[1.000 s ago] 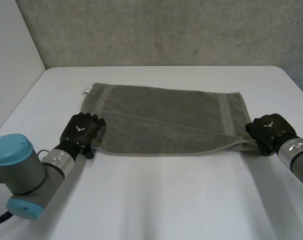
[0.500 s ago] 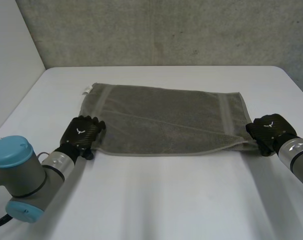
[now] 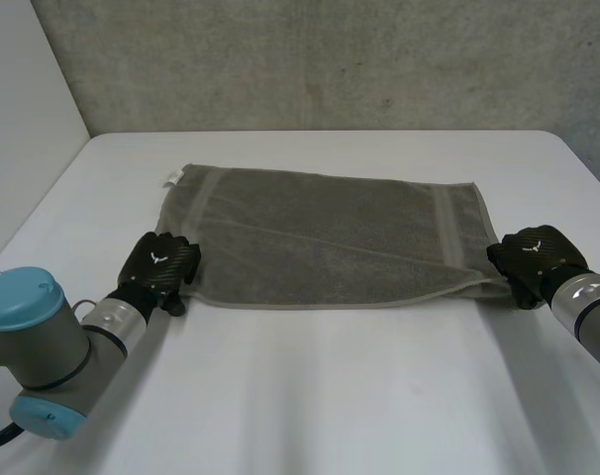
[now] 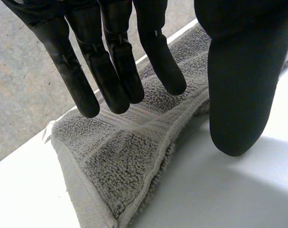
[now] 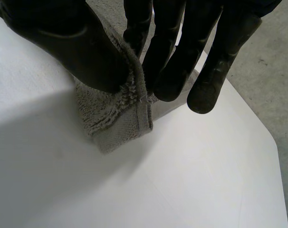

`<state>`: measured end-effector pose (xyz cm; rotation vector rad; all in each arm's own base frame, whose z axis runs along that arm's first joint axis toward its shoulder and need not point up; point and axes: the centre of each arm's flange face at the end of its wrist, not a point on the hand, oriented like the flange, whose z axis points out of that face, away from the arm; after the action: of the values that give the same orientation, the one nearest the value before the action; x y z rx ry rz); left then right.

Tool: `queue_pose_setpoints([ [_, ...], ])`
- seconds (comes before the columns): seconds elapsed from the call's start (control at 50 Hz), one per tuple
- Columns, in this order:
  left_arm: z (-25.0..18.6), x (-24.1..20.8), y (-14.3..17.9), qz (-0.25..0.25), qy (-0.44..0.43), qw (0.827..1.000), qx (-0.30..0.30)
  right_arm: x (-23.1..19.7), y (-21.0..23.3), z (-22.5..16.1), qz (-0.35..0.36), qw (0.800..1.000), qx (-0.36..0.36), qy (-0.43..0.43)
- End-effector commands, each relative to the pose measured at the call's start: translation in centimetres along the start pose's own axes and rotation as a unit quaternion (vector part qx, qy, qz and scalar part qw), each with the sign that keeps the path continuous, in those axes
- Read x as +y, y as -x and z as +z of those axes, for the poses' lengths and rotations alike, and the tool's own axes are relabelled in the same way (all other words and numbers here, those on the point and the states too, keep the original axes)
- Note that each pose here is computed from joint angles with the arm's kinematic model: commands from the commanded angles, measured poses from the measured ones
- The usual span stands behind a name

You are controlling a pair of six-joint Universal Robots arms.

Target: Fold the towel.

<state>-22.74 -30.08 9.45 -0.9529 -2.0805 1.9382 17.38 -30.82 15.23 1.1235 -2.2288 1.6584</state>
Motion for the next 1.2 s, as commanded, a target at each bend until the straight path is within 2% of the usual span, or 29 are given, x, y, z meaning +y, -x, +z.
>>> queue_pose_setpoints([
  [0.02, 0.1, -0.1, 0.1, 0.002, -0.004, 1.0, -0.003, 0.0, 0.0, 0.0, 0.0, 1.0, 0.0, 0.001],
  [0.48, -0.6, -3.7, 1.5, 0.009, -0.05, 0.998, -0.027, 0.0, 0.0, 0.0, 0.0, 1.0, 0.0, 0.0],
  [0.52, -0.6, -4.0, 1.7, 0.005, -0.055, 0.998, -0.028, 0.0, 0.0, 0.0, 0.0, 1.0, 0.0, 0.0],
  [0.66, -0.6, -4.5, 2.5, -0.063, -0.064, 0.995, -0.033, 0.0, 0.0, 0.0, -0.001, 1.0, 0.0, 0.0],
  [0.7, -0.6, -4.4, 2.6, -0.069, -0.063, 0.995, -0.036, 0.0, 0.0, 0.0, -0.001, 1.0, 0.0, 0.0],
  [1.2, -0.6, -4.3, 2.5, -0.075, -0.059, 0.995, -0.03, 0.1, 0.0, 0.0, -0.001, 1.0, 0.0, 0.001],
])
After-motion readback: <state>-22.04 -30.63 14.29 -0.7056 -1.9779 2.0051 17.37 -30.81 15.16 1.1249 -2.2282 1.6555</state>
